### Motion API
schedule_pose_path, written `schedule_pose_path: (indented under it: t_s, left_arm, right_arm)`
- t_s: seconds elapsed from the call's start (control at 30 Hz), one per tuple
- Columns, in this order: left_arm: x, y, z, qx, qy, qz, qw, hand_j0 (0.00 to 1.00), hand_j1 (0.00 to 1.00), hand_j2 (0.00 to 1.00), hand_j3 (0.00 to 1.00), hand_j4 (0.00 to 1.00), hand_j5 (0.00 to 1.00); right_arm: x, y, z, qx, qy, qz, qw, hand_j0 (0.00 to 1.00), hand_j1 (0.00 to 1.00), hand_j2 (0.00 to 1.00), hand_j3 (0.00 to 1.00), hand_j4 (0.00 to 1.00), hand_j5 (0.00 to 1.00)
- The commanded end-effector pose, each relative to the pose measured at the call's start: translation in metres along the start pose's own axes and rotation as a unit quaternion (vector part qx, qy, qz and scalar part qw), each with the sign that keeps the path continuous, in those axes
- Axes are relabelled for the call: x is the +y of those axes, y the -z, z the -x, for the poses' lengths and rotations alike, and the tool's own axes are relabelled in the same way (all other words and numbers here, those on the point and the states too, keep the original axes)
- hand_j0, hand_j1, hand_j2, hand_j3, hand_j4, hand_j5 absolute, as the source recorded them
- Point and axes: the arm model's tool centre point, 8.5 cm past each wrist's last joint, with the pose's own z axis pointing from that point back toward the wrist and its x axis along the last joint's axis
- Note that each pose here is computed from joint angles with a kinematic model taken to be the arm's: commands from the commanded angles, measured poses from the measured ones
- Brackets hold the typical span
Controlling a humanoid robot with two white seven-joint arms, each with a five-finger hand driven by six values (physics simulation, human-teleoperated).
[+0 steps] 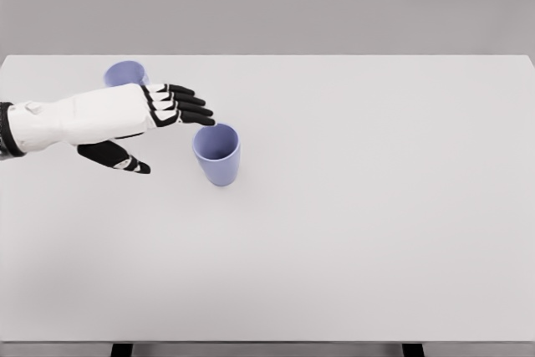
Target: Place the right cup on the left cup with left arm
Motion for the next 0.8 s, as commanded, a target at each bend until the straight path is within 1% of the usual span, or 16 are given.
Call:
schedule_pose_path:
  t_s: [0.0,0.03,0.07,0.13,0.17,0.3,0.33,0.4,0.47,0.53,0.57,0.6,0.63,0.7,0.73,0.77]
  left_arm:
    - [-0.009,0.008,-0.002,-0.01,-0.013,0.004,0.9999,1.0,1.0,1.0,1.0,1.0,1.0]
    - [-0.008,0.011,-0.002,-0.014,-0.012,0.002,0.9998,1.0,1.0,1.0,1.0,1.0,1.0]
    - [-0.001,0.011,0.0,-0.011,-0.002,0.0,0.9999,1.0,1.0,1.0,1.0,1.0,1.0]
    - [0.021,0.009,0.001,-0.008,0.023,-0.01,0.9997,1.0,1.0,1.0,1.0,1.0,1.0]
    - [0.028,0.008,0.002,-0.005,0.029,-0.014,0.9995,1.0,1.0,1.0,1.0,1.0,1.0]
    - [0.028,-0.006,0.031,0.042,0.025,-0.013,0.9987,1.0,1.0,1.0,1.0,1.0,1.0]
    - [0.033,-0.002,0.035,0.042,0.029,-0.018,0.9985,1.0,1.0,1.0,1.0,1.0,1.0]
    - [0.036,0.002,0.052,0.06,0.027,-0.025,0.9975,1.0,1.0,1.0,1.0,1.0,1.0]
    - [0.033,0.006,0.055,0.06,0.025,-0.02,0.9977,1.0,1.0,1.0,1.0,1.0,1.0]
    - [0.041,0.009,0.057,0.061,0.03,-0.019,0.9975,1.0,1.0,1.0,1.0,1.0,1.0]
    - [0.037,0.014,0.056,0.055,0.03,0.007,0.998,1.0,1.0,1.0,1.0,1.0,1.0]
    - [0.019,0.016,0.056,0.052,0.014,0.076,0.9956,1.0,1.0,1.0,1.0,1.0,1.0]
    - [0.004,0.019,0.05,0.037,-0.014,0.14,0.9893,1.0,1.0,1.0,1.0,1.0,1.0]
    - [-0.006,0.026,0.031,0.001,-0.013,0.218,0.9759,1.0,1.0,1.0,1.0,1.0,1.0]
    - [-0.003,0.027,0.027,-0.008,-0.019,0.223,0.9745,1.0,1.0,1.0,1.0,1.0,1.0]
    - [0.002,0.027,0.025,-0.011,-0.023,0.217,0.9759,1.0,1.0,1.0,1.0,1.0,1.0]
  right_arm:
    - [0.001,0.0,0.003,0.004,0.002,-0.001,1.0,1.0,1.0,1.0,1.0,1.0,1.0]
    - [0.001,0.0,0.006,0.007,0.003,-0.001,1.0,1.0,1.0,1.0,1.0,1.0,1.0]
    - [0.002,0.0,0.007,0.006,0.005,-0.002,1.0,1.0,1.0,1.0,1.0,1.0,1.0]
    - [0.001,0.0,0.006,0.007,0.003,-0.001,1.0,1.0,1.0,1.0,1.0,1.0,1.0]
    - [0.001,0.0,0.006,0.006,0.004,-0.001,1.0,1.0,1.0,1.0,1.0,1.0,1.0]
    - [0.001,0.0,0.006,0.006,0.004,-0.001,1.0,1.0,1.0,1.0,1.0,1.0,1.0]
    - [0.001,0.0,0.006,0.006,0.004,-0.001,1.0,1.0,1.0,1.0,1.0,1.0,1.0]
    - [0.001,0.0,0.006,0.006,0.004,-0.001,1.0,1.0,1.0,1.0,1.0,1.0,1.0]
    - [0.001,0.0,0.006,0.006,0.004,-0.001,1.0,1.0,1.0,1.0,1.0,1.0,1.0]
    - [0.001,0.0,0.006,0.006,0.004,-0.001,1.0,1.0,1.0,1.0,1.0,1.0,1.0]
    - [0.001,0.0,0.007,0.007,0.004,-0.001,1.0,1.0,1.0,1.0,1.0,1.0,1.0]
    - [0.001,0.0,0.006,0.006,0.004,-0.001,1.0,1.0,1.0,1.0,1.0,1.0,1.0]
    - [0.001,0.0,0.006,0.006,0.004,-0.001,1.0,1.0,1.0,1.0,1.0,1.0,1.0]
    - [0.001,0.0,0.006,0.006,0.004,-0.001,1.0,1.0,1.0,1.0,1.0,1.0,1.0]
    - [0.001,0.0,0.006,0.006,0.004,-0.001,1.0,1.0,1.0,1.0,1.0,1.0,1.0]
    - [0.001,0.0,0.006,0.006,0.004,-0.001,1.0,1.0,1.0,1.0,1.0,1.0,1.0]
